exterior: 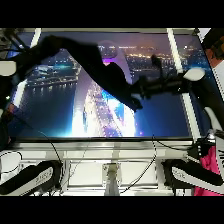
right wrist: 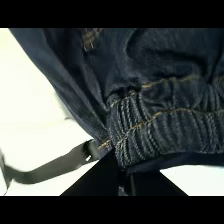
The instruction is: Fold the clothes and pants, and hang the long-sleeved shirts on hangers.
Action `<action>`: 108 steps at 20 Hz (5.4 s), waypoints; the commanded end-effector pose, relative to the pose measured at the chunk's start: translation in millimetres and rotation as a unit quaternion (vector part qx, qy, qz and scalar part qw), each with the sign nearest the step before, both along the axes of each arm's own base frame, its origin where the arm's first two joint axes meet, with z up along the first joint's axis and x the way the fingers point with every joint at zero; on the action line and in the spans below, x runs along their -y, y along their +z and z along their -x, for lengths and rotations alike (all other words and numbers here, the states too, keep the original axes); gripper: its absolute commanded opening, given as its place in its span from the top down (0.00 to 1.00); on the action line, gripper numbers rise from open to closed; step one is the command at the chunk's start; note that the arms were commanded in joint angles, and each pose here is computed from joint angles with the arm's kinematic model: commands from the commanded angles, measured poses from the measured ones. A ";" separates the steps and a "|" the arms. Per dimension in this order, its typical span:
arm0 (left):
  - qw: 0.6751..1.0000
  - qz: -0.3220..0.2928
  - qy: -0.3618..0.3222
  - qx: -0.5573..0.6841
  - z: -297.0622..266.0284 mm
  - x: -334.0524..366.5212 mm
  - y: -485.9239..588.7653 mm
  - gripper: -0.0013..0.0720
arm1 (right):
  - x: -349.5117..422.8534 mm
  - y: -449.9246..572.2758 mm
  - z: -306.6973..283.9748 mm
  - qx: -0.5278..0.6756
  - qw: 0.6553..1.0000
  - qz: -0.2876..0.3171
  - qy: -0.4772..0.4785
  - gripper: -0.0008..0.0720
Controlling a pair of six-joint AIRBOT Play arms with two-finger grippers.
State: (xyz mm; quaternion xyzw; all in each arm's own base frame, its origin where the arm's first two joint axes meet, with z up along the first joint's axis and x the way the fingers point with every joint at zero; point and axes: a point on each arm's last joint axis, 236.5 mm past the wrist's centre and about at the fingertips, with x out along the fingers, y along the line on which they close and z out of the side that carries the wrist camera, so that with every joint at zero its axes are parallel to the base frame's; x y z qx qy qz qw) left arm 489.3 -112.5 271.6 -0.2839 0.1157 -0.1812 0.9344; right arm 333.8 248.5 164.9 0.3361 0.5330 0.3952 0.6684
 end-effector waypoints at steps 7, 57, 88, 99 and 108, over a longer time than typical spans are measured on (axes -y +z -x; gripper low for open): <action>0.976 0.016 0.076 0.203 30.9 16.3 143.8 0.97 | 44.3 65.4 -153.5 0.182 0.950 0.033 -0.250 0.97; 0.949 -0.150 -0.232 -0.153 20.7 177.7 -138.9 0.97 | 149.7 -147.6 -3.7 -0.075 0.905 0.189 -0.374 0.97; 0.816 -0.187 -0.417 -0.355 123.3 163.6 -194.2 0.35 | 303.5 -183.8 -70.7 -0.122 0.956 0.125 -0.235 0.14; 0.799 -0.187 -0.433 -0.373 137.6 163.9 -195.2 0.97 | 320.8 -250.3 -101.1 -0.164 0.946 0.211 -0.183 0.14; 0.799 -0.187 -0.432 -0.373 137.4 164.0 -195.1 0.97 | 287.9 -261.9 -94.1 -0.183 0.953 0.204 -0.127 0.14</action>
